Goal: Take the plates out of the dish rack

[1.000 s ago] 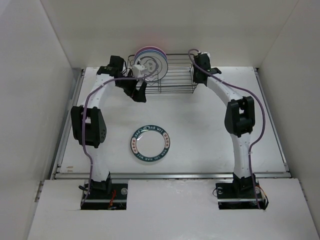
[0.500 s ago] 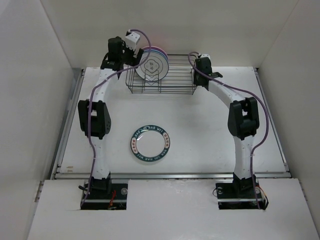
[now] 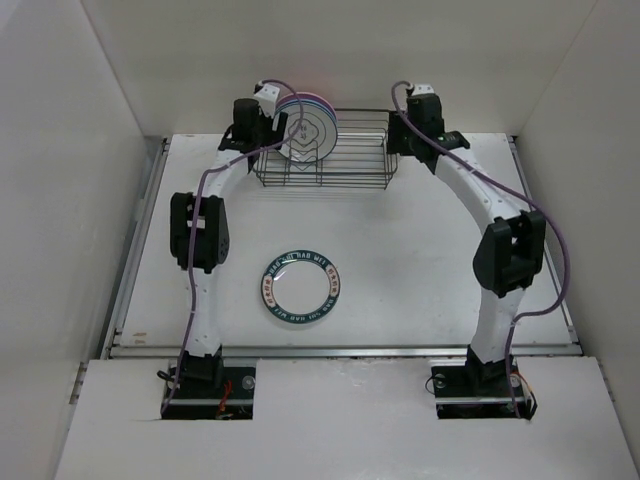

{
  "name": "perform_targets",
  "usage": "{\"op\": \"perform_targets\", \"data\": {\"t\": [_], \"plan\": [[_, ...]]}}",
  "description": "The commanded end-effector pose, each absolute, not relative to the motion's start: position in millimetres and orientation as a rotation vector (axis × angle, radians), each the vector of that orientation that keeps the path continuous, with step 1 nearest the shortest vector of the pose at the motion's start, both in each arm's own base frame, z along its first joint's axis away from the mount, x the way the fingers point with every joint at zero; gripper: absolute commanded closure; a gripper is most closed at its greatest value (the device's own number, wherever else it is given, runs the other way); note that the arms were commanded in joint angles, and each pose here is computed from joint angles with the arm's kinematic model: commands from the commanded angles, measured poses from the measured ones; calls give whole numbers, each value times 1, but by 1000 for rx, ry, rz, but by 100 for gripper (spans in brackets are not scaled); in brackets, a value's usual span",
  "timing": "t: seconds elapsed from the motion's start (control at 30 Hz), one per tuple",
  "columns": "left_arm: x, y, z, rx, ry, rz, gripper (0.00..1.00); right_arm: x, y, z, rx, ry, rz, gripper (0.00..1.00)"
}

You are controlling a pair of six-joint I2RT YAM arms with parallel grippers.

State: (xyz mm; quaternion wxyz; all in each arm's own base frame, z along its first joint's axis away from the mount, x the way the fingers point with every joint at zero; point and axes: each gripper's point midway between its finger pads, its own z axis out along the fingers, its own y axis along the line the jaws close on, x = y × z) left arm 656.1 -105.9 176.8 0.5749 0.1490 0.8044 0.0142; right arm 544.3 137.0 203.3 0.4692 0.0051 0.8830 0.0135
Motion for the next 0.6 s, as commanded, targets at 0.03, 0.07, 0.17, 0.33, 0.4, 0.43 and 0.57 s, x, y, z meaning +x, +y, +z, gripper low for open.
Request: {"op": "perform_targets", "data": {"t": [0.03, 0.07, 0.17, 0.33, 0.4, 0.43, 0.57], "plan": [[635, -67, 237, 135, 1869, 37, 16, 552, 186, 303, -84, 1909, 281, 34], [634, -60, 253, 95, 1874, 25, 15, 558, 206, 304, -150, 1897, 376, 30], [617, -45, 231, 61, 2024, -50, 17, 564, 254, 317, -328, 1838, 615, 28], [596, -40, 187, 62, 2196, -49, 18, 597, 304, 268, -391, 1845, 819, 28], [591, -41, 173, 68, 2237, -58, 18, 607, 315, 266, -349, 1799, 851, 28], [592, -43, 168, 74, 2247, -72, 18, 612, 315, 266, -326, 1779, 851, 29], [591, -48, 163, 43, 2259, -142, 18, 636, 312, 248, -219, 1740, 825, 33]]}}
